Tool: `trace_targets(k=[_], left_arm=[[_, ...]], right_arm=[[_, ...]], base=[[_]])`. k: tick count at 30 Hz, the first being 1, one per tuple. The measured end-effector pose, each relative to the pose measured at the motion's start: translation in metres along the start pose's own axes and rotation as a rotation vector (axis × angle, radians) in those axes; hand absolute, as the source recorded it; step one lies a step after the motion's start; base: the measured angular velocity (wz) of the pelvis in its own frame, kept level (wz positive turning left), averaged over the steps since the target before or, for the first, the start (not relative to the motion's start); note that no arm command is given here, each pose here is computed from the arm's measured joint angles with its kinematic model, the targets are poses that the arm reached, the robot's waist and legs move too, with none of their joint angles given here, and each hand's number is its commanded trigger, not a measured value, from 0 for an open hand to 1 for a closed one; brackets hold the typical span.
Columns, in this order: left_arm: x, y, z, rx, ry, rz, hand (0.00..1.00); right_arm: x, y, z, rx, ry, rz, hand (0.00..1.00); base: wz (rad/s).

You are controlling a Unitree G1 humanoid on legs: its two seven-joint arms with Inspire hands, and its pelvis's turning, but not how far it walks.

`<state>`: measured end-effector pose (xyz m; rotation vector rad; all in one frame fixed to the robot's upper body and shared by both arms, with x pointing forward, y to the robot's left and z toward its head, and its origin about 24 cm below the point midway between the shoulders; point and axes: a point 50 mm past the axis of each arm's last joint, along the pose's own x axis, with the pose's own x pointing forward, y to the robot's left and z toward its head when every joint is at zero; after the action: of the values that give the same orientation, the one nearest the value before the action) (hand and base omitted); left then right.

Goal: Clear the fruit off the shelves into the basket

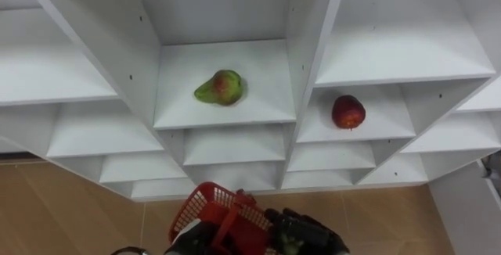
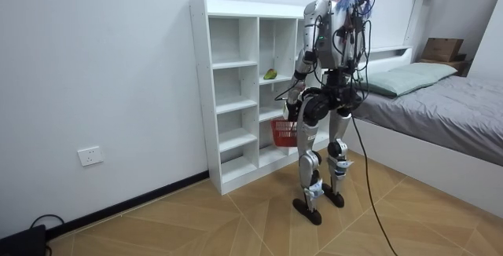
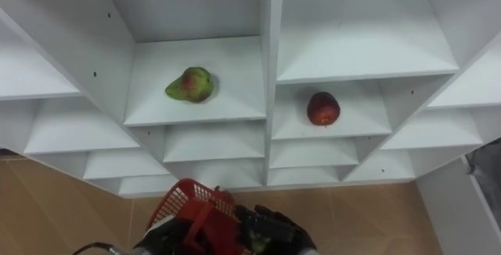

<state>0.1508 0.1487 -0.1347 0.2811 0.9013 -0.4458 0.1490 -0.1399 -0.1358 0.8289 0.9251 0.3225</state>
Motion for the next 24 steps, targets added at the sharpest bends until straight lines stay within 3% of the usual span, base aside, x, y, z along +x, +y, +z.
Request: trace_targets(k=[24], left_arm=[[0.005, 0.000, 0.011, -0.001, -0.018, 0.002, 1.00]], right_arm=[[0.002, 0.000, -0.010, 0.014, 0.028, -0.011, 1.00]], base=[[0.00]])
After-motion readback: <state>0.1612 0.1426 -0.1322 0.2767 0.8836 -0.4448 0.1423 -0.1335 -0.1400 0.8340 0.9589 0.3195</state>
